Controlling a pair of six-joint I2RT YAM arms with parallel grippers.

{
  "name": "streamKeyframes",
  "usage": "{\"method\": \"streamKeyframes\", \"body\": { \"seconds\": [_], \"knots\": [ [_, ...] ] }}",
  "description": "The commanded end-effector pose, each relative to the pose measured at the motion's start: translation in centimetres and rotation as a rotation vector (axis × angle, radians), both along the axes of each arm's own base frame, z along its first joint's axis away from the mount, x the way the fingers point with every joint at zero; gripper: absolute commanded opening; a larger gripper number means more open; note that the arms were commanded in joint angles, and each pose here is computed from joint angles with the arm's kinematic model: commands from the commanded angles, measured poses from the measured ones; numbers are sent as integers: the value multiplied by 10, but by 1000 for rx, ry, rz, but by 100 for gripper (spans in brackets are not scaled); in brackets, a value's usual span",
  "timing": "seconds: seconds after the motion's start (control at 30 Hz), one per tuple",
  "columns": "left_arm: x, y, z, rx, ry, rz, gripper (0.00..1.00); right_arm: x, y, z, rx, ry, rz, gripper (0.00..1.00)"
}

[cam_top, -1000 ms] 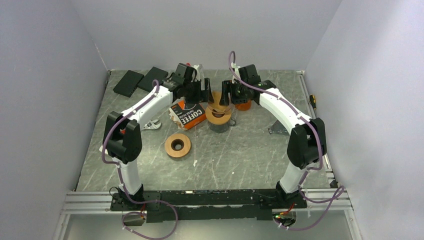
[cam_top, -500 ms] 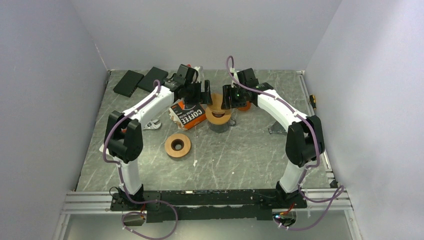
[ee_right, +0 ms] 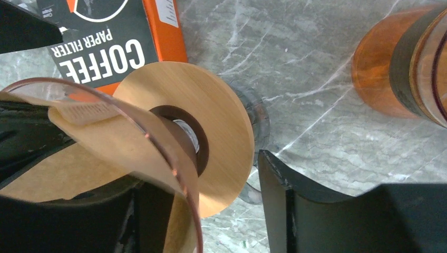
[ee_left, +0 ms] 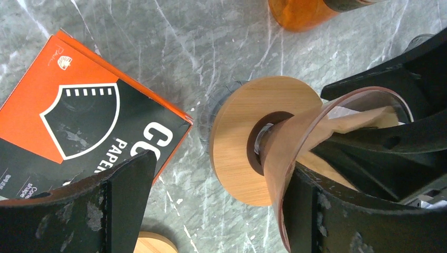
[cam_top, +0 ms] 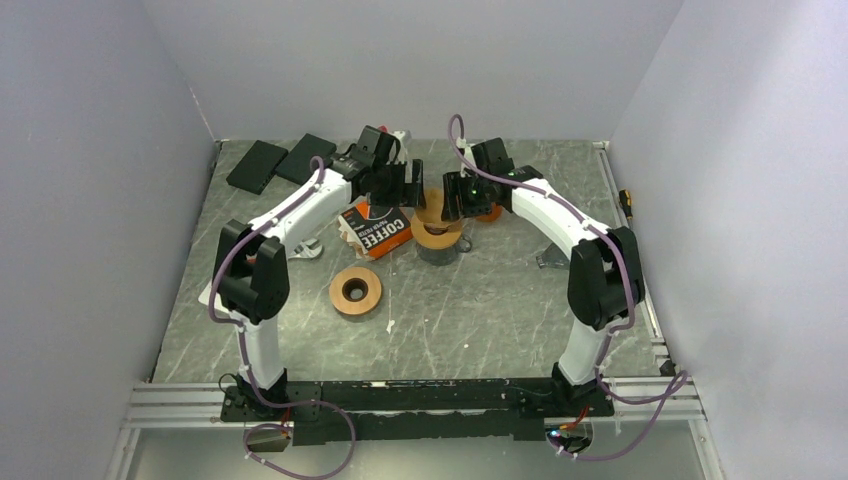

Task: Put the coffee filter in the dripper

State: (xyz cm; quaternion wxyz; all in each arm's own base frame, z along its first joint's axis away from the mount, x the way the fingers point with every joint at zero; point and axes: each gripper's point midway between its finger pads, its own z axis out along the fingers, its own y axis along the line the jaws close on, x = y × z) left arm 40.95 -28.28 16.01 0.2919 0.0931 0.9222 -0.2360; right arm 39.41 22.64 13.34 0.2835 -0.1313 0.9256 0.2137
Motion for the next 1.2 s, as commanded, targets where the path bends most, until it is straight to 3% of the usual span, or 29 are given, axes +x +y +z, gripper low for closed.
{"method": "streamKeyframes", "body": {
  "seconds": [0.0,0.47,0.8,0.97,1.17],
  "knots": [
    [8,-10,15,-28,-37,-31,88,17,8,12,15,-54,17,63],
    [9,-11,13,-31,-27,-35,87,20,9,2,-76,-88,18,78],
    [8,-8,14,-25,-31,-27,87,19,2,-14,-137,-64,-3,74],
    [7,-6,8,-9,-20,-19,87,18,-2,-11,-153,-74,-7,62],
    [8,1,4,22,-21,2,88,16,2,-2,-130,-75,8,67]
  ]
}}
